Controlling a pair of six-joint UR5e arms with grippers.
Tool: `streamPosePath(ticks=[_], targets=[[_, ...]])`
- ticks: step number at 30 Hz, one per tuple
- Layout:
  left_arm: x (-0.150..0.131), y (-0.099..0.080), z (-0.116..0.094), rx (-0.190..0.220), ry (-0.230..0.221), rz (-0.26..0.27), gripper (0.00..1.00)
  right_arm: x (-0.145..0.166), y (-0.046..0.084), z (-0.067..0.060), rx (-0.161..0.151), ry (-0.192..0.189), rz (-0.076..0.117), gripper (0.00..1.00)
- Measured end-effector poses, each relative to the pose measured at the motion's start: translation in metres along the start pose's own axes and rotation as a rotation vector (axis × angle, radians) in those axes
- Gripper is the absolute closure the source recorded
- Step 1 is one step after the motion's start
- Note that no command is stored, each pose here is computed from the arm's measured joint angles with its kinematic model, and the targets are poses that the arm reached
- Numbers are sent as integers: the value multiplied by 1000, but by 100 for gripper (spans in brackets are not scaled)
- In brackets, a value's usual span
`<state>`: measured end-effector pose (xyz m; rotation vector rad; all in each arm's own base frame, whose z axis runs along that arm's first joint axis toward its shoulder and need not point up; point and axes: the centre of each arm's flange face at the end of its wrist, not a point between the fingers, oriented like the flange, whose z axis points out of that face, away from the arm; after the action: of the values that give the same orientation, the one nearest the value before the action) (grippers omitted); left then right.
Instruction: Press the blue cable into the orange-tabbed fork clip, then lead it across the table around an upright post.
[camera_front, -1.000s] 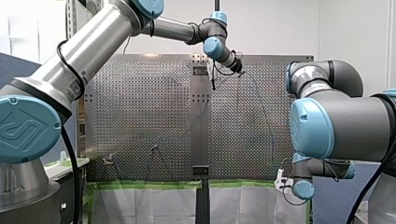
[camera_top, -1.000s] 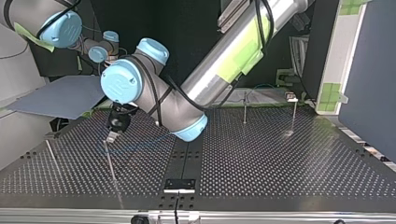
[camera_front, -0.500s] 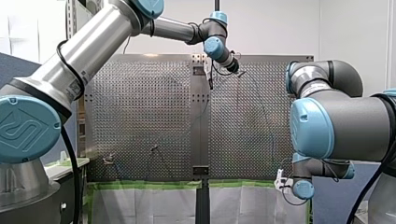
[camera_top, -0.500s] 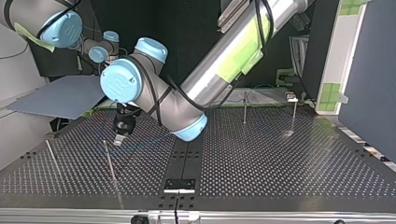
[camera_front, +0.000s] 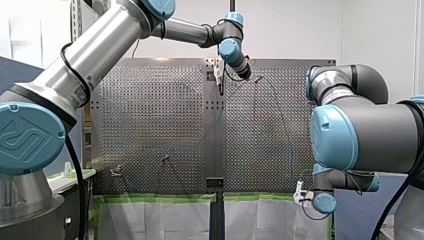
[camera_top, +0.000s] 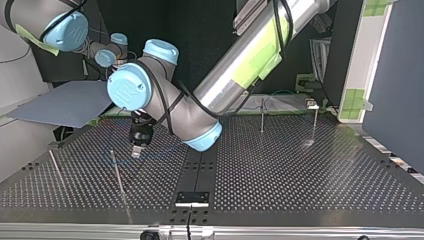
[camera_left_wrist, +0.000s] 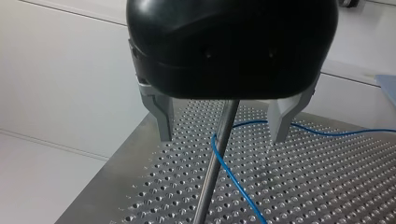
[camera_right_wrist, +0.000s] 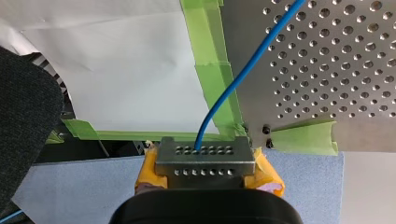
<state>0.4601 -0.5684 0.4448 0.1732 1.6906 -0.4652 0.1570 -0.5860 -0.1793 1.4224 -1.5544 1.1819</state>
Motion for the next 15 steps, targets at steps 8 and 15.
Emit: streamPosePath(ticks=[8,15], targets=[[0,0,0,1,0,1,0,0,0,0,0,0,-1,100],[0,0,0,5,1,2,0,0,0,0,1,0,-2,100]])
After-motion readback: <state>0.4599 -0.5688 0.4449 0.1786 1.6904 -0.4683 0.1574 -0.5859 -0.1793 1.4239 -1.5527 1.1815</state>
